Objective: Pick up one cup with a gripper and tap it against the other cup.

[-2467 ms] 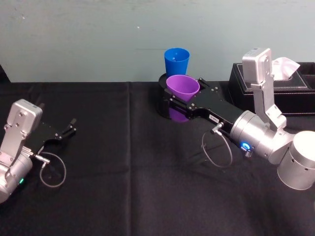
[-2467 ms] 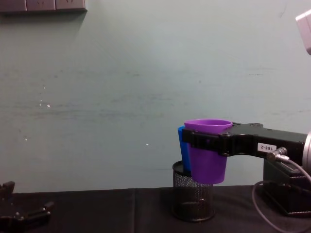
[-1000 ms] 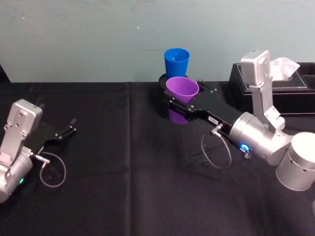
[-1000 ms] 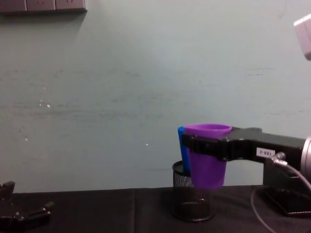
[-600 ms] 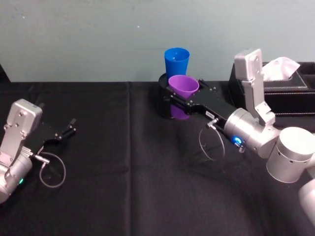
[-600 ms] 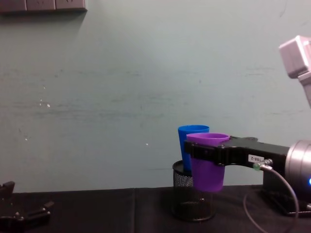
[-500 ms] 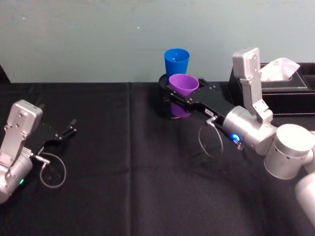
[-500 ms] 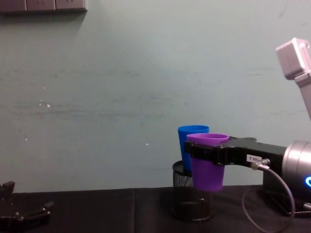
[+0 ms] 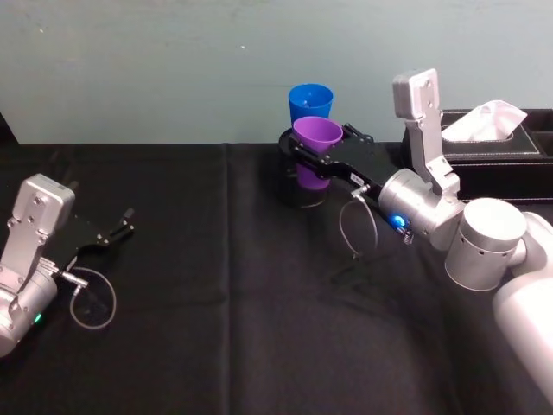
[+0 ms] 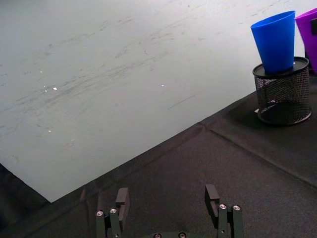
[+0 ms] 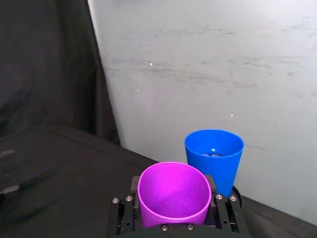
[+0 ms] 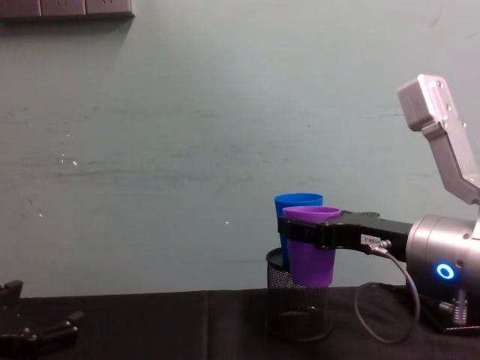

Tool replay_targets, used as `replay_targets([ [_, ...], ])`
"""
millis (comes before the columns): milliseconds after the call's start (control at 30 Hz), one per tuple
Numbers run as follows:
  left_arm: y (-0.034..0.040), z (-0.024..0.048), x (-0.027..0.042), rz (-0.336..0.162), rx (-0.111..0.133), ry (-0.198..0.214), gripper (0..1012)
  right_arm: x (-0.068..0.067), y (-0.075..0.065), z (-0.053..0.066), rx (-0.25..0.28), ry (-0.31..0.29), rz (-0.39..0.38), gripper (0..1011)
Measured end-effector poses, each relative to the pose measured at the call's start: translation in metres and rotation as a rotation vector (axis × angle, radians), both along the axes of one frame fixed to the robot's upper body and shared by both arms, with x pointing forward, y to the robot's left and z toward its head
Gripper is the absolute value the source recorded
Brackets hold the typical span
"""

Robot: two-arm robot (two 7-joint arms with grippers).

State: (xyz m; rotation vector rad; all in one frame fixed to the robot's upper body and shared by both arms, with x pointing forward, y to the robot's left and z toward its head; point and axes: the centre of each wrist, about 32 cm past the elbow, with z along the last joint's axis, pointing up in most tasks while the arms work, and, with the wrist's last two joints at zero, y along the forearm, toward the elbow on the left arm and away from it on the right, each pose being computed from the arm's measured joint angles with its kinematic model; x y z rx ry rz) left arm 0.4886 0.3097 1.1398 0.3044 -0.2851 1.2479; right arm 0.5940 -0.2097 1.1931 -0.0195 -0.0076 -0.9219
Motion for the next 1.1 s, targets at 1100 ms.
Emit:
replay_targets([
  [1100, 0.0000, 0.0000, 0.0000, 0.000, 0.000, 0.000, 1000, 0.035, 0.007, 0.004, 0.003, -0.009, -0.047, 743],
])
